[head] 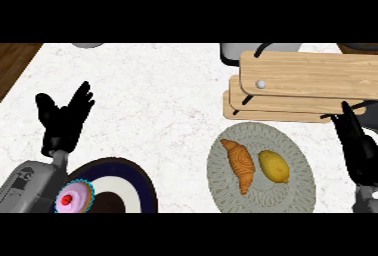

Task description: Pick the lemon from the placemat and place it in the tiered shelf

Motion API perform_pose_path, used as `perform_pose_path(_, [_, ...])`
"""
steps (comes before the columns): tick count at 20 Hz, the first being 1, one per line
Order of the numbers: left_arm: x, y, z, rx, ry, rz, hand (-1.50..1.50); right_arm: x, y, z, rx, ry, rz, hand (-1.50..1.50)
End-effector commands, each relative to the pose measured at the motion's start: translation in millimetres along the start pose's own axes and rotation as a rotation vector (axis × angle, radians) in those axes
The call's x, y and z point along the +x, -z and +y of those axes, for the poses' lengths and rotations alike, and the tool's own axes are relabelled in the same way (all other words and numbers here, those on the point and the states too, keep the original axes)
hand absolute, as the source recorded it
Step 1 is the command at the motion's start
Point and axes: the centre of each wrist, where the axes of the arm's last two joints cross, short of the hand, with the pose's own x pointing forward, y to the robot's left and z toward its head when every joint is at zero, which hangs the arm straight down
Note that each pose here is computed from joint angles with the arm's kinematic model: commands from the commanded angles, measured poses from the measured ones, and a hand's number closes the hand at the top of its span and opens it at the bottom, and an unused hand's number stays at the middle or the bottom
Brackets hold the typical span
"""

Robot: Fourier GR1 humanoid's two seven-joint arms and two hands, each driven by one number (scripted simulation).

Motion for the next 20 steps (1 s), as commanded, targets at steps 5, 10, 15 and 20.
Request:
perform_pose_path(5, [17.7, -11.3, -29.4, -0.119, 0.093, -0.253, 0.0, 75.6, 44.1, -7.6, 0.295, 0.04, -0.105, -1.5])
perform_pose_path(10, [16.7, -14.4, -36.4, -0.152, 0.095, -0.25, 0.0, 48.4, 26.4, -65.7, -0.025, -0.4, -0.051, 1.5])
perform_pose_path(15, [-7.4, -30.5, -51.2, -0.191, 0.085, -0.256, 0.0, -36.4, 7.9, -1.4, -0.274, -0.069, -0.117, -1.5])
perform_pose_path(20, [-31.1, -39.8, -74.3, -0.183, 0.083, -0.268, 0.0, -34.6, 15.4, -37.3, -0.161, 0.129, -0.232, -1.5])
